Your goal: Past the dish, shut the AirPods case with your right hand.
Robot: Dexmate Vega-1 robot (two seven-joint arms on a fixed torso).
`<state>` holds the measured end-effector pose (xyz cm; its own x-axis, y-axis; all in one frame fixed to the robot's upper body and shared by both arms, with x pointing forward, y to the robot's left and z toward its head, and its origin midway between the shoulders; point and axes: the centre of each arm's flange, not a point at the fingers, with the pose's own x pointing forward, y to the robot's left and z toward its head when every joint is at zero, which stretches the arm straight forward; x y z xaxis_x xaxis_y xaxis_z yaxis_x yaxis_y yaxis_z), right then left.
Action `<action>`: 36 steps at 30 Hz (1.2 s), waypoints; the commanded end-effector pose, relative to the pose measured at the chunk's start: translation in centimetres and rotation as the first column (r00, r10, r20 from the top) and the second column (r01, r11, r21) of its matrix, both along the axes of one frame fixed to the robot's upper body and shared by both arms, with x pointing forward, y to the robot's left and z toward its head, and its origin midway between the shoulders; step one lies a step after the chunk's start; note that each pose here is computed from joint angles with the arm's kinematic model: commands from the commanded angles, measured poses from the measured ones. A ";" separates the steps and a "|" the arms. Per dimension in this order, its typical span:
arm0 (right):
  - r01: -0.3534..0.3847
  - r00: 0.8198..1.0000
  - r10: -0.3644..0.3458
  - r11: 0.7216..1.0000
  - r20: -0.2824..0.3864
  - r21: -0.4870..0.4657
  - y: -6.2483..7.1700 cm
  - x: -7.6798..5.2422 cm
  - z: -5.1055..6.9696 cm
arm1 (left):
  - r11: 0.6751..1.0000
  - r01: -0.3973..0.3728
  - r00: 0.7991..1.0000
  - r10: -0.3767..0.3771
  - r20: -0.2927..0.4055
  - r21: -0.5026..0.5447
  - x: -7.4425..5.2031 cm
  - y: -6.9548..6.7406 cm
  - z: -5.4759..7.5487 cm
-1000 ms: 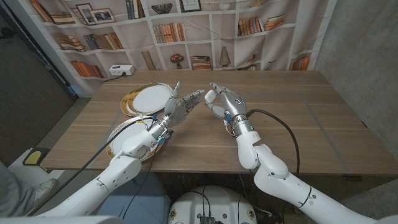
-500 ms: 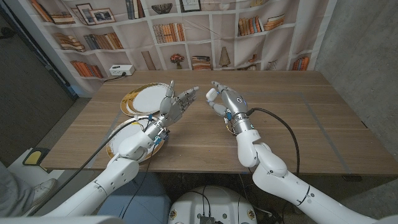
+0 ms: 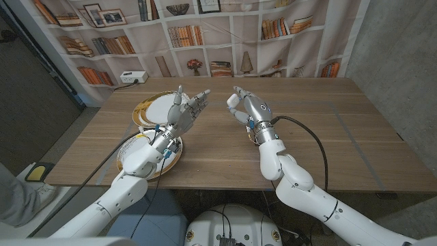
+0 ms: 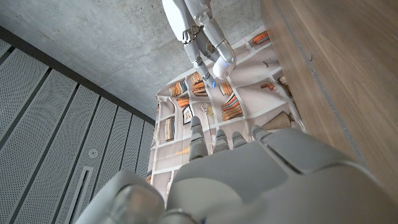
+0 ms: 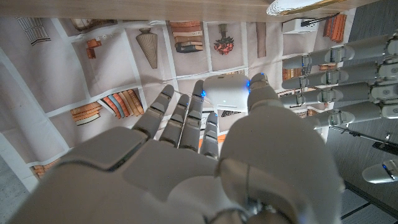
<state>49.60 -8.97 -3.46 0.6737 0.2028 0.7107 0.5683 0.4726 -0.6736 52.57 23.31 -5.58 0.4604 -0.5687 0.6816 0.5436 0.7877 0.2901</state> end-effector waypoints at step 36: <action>-0.012 1.000 0.012 1.000 -0.011 -0.018 -0.7 1.5 1.7 | 0.993 -0.089 0.995 0.092 0.035 -0.078 -1.0 1.1 0.4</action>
